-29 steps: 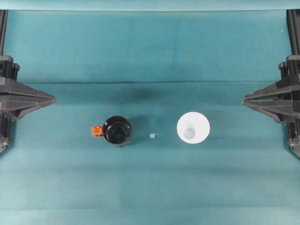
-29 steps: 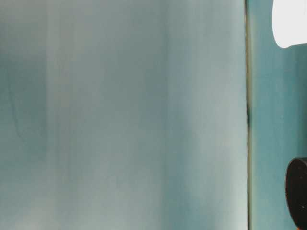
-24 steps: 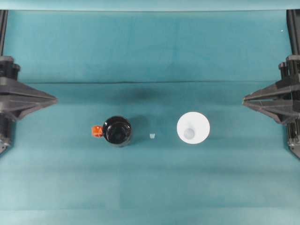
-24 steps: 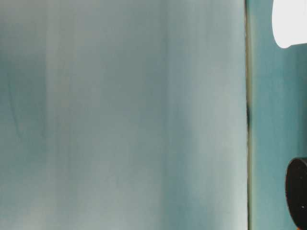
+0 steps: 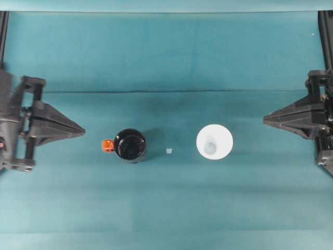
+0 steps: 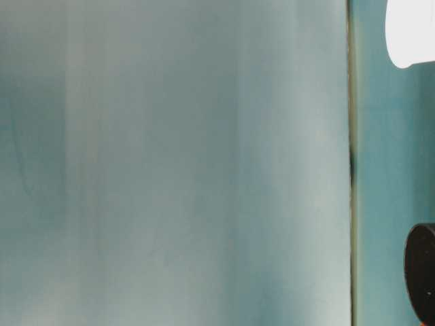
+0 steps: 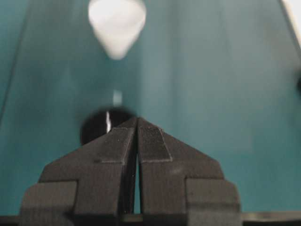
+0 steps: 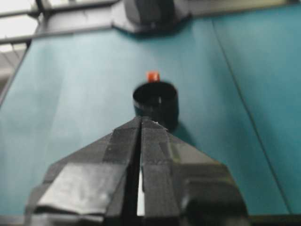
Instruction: Put the paper cup into the moved red handle cup holder.
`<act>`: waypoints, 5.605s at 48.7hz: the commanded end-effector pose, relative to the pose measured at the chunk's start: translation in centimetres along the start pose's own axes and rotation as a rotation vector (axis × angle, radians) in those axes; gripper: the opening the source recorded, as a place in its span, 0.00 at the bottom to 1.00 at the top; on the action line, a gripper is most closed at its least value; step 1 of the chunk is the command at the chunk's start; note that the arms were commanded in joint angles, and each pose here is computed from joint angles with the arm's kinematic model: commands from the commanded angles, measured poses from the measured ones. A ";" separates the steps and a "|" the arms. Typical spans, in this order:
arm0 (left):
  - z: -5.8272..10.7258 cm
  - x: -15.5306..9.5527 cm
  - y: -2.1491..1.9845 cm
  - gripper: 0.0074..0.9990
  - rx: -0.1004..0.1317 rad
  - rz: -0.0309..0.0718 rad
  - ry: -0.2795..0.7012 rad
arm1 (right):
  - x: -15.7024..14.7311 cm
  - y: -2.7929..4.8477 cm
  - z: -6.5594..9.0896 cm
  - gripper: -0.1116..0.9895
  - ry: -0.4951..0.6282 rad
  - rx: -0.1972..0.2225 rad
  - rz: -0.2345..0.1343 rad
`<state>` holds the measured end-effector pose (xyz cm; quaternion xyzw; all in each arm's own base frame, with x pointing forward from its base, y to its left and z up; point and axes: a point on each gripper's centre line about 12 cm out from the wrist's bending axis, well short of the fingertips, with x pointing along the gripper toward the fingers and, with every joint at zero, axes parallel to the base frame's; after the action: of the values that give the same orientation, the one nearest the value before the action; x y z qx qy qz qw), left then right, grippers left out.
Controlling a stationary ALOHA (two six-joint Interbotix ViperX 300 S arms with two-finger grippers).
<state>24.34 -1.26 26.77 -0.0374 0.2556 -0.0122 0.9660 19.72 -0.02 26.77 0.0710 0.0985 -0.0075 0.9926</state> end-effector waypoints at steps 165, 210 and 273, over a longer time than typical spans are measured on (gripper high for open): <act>-7.2 13.5 2.38 0.26 0.014 0.082 0.600 | -0.1 -0.64 -0.8 0.01 0.133 0.017 -0.043; 4.9 13.5 2.22 0.26 0.102 0.069 0.521 | -0.1 -0.87 -0.7 0.01 0.131 0.020 -0.055; -2.2 21.3 3.55 0.26 0.095 0.072 0.607 | -0.1 -0.91 -0.8 0.01 0.133 0.022 -0.056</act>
<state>41.47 1.14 13.57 0.0219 0.5455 -0.0019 0.8378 19.18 -0.74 25.09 0.0750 0.1767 -0.0302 0.9809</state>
